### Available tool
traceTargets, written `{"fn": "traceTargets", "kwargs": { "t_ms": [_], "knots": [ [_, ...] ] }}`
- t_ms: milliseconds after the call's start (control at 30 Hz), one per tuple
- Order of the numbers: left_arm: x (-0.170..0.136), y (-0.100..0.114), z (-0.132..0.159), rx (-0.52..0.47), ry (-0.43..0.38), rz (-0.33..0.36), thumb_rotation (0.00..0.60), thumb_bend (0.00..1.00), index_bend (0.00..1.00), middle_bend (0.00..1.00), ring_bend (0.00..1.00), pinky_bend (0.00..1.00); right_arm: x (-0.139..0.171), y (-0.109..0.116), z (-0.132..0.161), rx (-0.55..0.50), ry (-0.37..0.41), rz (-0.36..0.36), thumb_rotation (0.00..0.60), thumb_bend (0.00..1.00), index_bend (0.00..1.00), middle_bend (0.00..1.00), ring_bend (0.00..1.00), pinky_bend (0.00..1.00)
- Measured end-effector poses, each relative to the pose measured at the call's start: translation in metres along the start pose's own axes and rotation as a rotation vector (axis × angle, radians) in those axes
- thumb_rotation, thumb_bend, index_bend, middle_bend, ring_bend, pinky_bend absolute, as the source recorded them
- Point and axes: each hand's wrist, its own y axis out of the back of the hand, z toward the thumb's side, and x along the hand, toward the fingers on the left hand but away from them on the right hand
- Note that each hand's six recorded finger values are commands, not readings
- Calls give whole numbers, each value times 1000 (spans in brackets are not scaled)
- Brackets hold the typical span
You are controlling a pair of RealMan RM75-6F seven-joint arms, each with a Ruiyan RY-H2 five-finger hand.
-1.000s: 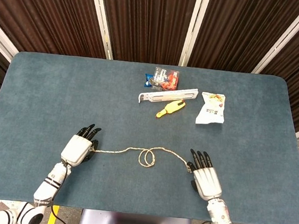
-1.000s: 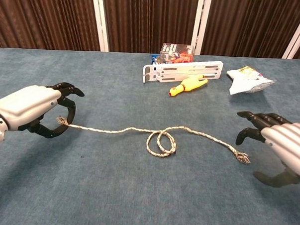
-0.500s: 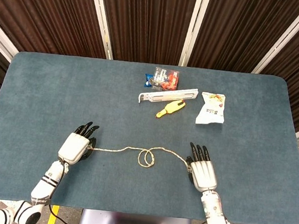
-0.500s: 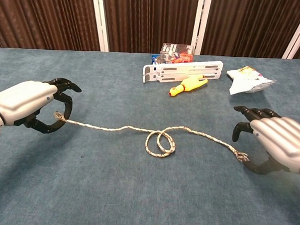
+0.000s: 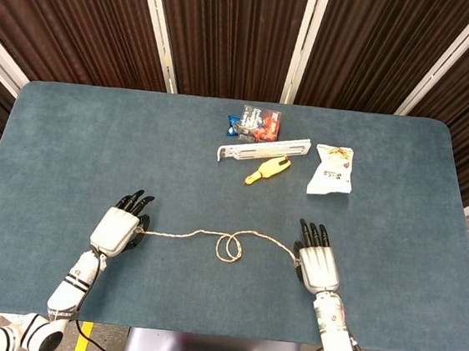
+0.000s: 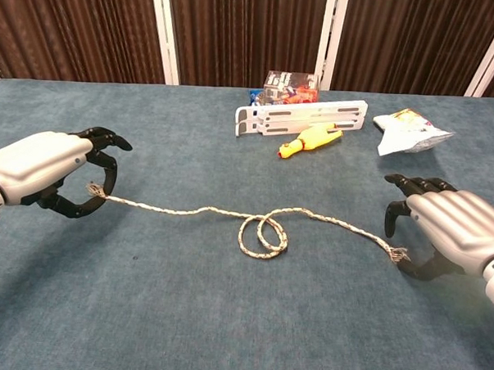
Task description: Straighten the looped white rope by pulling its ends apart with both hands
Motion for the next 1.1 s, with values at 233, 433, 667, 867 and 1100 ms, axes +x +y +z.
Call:
{"fn": "traceTargets", "kwargs": {
  "t_ms": [233,433,667,867,1100],
  "knots": [
    [0,0,-2,2,4,-4,600,445,606,124,0,197,-4,-5,-1,14,-10,37,600,441,613,76,0,0],
    [1,0,-3,3,7,-5,600,444,606,123,0,196,-4,-6,0,8,-1,49,600,459,669,123,0,0],
    [0,0,-3,2,7,-5,600,443,606,122,0,196,-4,-5,1,-10,8,43,600,490,755,182,0,0],
    [-1,3,-5,9,12,3,600,441,599,121,0,196,-6,-3,-1,-13,3,35,600,570,809,214,0,0],
    [-2,4,-5,6,9,1,600,443,598,120,0,196,-8,0,-2,-19,0,35,600,705,828,228,0,0]
  ]
}}
